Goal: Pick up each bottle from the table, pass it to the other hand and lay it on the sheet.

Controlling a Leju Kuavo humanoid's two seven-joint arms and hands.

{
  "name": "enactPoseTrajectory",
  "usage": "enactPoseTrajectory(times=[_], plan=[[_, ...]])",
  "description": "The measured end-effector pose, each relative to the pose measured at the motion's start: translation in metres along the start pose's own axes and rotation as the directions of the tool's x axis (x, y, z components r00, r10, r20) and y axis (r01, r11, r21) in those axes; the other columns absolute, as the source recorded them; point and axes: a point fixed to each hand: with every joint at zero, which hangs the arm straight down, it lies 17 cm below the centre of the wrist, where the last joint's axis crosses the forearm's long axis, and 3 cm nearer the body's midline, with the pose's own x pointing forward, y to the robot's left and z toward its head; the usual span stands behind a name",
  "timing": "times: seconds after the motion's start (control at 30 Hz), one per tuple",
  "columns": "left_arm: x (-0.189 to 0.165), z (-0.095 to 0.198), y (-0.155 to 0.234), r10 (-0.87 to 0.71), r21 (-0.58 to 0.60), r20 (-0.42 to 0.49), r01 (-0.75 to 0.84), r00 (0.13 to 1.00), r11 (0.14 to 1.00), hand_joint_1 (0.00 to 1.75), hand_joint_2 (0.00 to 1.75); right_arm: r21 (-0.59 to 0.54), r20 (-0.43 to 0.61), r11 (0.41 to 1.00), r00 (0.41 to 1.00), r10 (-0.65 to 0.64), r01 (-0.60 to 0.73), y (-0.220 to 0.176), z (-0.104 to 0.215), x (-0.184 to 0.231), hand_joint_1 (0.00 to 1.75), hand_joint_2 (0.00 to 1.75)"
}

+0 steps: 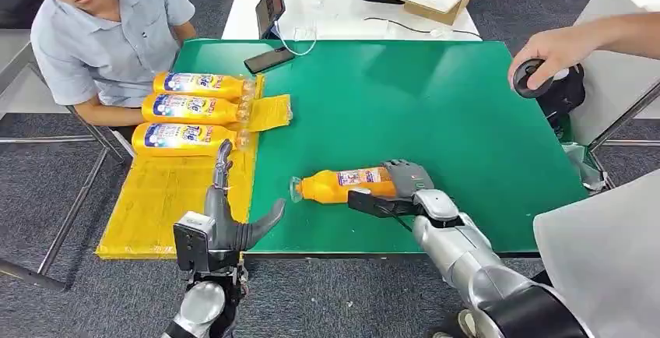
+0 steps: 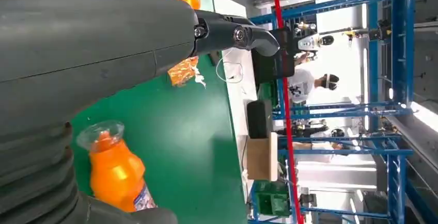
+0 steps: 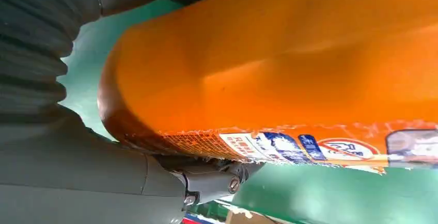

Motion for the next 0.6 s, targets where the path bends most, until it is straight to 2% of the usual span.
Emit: enactPoseTrajectory(times=[0.1,0.17,0.27,0.47,0.53,0.6], plan=[[-0.001,0.0,-0.001,0.001,-0.003,-0.002,-0.001,1.0,1.0,0.0,1.75,-0.008,0.046,0.998,0.997,-0.063,0.064,-0.002,0.0,0.009,1.75,1.75],[-0.001,0.001,-0.001,0.001,-0.005,-0.003,-0.001,1.0,1.0,0.0,1.75,-0.024,0.112,0.984,0.978,-0.175,0.179,-0.005,0.002,0.02,1.75,1.75],[-0.001,0.001,-0.001,0.003,-0.008,-0.004,-0.003,1.0,1.0,0.0,1.75,-0.048,0.185,0.95,0.937,-0.295,0.308,-0.006,0.007,0.032,1.75,1.75],[-0.003,0.002,-0.001,0.006,-0.006,-0.012,-0.007,1.0,1.0,0.0,1.75,-0.154,0.277,0.87,0.866,-0.416,0.468,-0.016,0.017,0.043,1.75,1.75],[-0.004,0.003,0.0,0.008,0.001,-0.02,-0.008,1.0,1.0,0.0,1.75,-0.241,0.345,0.786,0.807,-0.479,0.569,-0.031,0.025,0.047,1.75,1.75],[-0.009,0.007,0.002,0.009,0.014,-0.041,-0.009,0.999,1.0,0.0,1.75,-0.351,0.402,0.634,0.722,-0.562,0.689,-0.048,0.038,0.046,1.75,1.75]])
